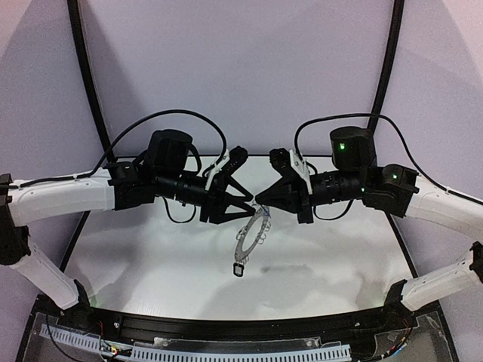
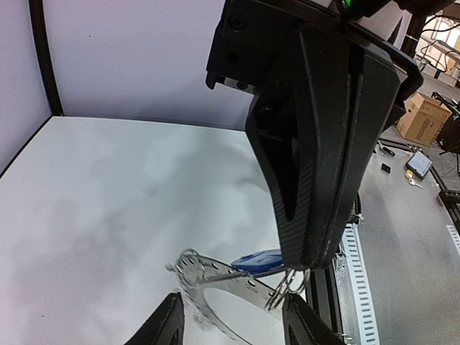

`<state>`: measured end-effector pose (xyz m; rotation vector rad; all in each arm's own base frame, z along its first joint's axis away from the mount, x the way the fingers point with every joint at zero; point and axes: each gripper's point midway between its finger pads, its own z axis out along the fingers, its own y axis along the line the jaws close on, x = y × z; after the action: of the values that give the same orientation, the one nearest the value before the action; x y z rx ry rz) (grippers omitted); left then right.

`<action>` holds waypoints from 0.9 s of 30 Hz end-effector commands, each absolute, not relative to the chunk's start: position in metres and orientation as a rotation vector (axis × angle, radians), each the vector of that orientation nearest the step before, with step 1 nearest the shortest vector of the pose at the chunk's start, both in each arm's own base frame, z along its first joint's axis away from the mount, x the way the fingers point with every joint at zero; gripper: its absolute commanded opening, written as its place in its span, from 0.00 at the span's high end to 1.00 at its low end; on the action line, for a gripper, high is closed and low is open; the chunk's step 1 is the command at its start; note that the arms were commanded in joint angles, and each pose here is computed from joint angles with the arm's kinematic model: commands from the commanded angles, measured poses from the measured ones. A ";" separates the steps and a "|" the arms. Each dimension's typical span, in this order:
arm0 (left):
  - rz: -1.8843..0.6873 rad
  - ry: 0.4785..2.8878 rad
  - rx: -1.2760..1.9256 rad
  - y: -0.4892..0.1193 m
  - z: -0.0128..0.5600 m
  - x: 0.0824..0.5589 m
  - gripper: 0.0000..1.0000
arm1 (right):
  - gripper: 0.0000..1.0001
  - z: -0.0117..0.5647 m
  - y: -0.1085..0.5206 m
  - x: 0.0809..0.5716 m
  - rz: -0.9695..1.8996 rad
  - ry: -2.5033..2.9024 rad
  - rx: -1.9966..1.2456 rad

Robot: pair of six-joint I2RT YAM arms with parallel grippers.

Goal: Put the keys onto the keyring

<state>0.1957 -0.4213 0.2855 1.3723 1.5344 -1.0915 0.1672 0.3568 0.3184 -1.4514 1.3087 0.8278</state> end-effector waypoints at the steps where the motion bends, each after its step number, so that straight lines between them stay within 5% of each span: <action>1: -1.095 1.459 1.391 -0.424 0.302 0.194 0.54 | 1.00 0.340 0.362 0.165 0.854 1.254 -1.435; 9: -1.097 1.476 1.411 -0.430 0.301 0.197 0.71 | 1.00 0.342 0.365 0.164 0.876 1.244 -1.435; 12: -1.096 1.477 1.423 -0.430 0.300 0.196 0.97 | 1.00 0.342 0.366 0.167 0.865 1.258 -1.423; 27: -1.064 1.432 1.287 -0.404 0.322 0.191 0.99 | 1.00 0.328 0.345 0.169 0.763 1.309 -1.401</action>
<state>0.1926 -0.4146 0.2935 1.3669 1.4968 -1.0711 0.1751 0.3520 0.3217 -1.4133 1.3443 0.7759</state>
